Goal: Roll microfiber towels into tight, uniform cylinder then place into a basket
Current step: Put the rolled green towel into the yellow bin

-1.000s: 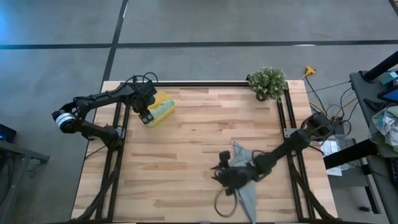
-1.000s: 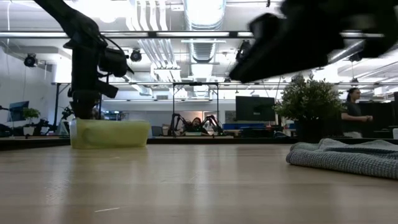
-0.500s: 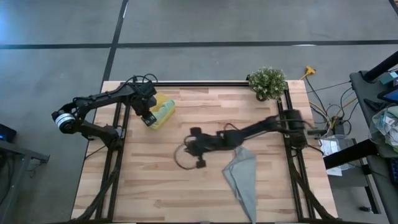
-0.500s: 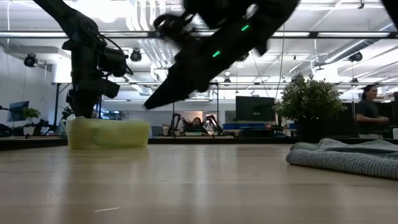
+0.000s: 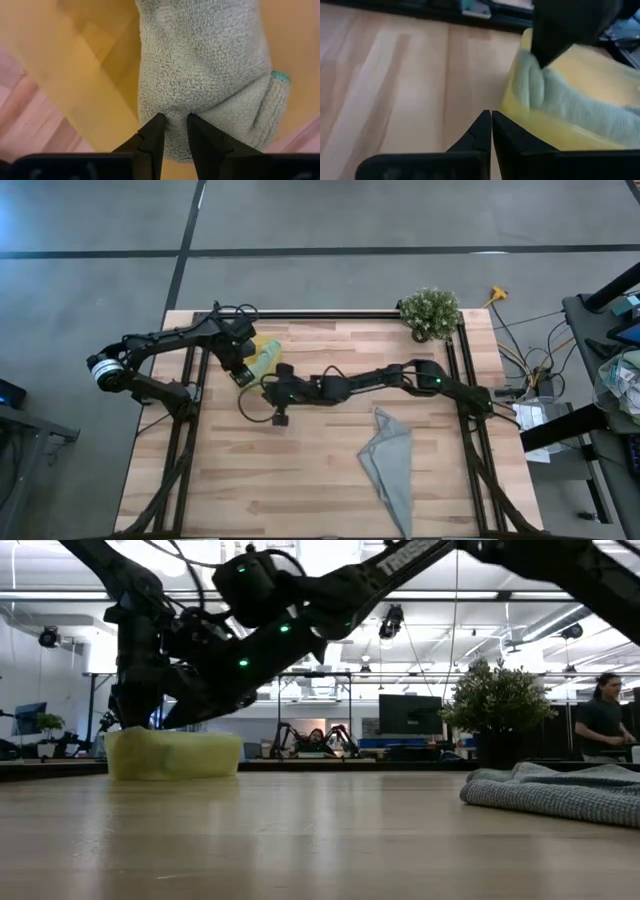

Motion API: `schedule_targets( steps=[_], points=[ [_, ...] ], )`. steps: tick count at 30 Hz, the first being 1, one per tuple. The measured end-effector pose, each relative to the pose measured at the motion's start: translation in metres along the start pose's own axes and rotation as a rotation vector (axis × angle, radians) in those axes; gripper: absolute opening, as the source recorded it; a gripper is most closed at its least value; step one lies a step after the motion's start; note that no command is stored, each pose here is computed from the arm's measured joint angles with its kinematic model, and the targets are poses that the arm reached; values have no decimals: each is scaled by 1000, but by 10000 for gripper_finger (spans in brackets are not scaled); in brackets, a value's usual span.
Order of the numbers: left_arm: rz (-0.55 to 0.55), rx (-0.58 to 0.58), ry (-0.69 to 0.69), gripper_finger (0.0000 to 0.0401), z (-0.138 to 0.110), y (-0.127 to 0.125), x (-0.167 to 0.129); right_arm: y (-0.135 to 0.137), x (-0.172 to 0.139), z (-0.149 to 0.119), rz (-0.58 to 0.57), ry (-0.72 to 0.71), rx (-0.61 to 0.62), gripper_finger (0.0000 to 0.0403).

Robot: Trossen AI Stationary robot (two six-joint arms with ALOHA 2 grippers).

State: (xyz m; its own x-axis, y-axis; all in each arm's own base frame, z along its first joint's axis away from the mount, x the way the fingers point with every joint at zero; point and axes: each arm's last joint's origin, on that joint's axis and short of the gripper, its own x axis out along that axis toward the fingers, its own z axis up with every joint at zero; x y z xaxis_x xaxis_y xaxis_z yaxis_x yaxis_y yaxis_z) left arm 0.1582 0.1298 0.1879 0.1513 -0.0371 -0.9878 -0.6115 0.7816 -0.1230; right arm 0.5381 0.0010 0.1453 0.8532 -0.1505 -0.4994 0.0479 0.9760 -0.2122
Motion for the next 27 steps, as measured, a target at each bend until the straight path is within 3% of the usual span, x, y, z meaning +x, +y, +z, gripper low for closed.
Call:
schedule_targets(
  steps=[12, 23, 27],
  points=[
    [-21, 16, 15, 67, 1, -3, 3, -12, 29, -12, -92, 84, 6, 9],
    [-24, 27, 9, 67, 1, -3, 3, -19, 31, -15, -128, 95, 10, 9],
    [-75, 49, -28, 67, 5, -5, 3, -18, 31, -15, -128, 85, 12, 9]
  ],
)
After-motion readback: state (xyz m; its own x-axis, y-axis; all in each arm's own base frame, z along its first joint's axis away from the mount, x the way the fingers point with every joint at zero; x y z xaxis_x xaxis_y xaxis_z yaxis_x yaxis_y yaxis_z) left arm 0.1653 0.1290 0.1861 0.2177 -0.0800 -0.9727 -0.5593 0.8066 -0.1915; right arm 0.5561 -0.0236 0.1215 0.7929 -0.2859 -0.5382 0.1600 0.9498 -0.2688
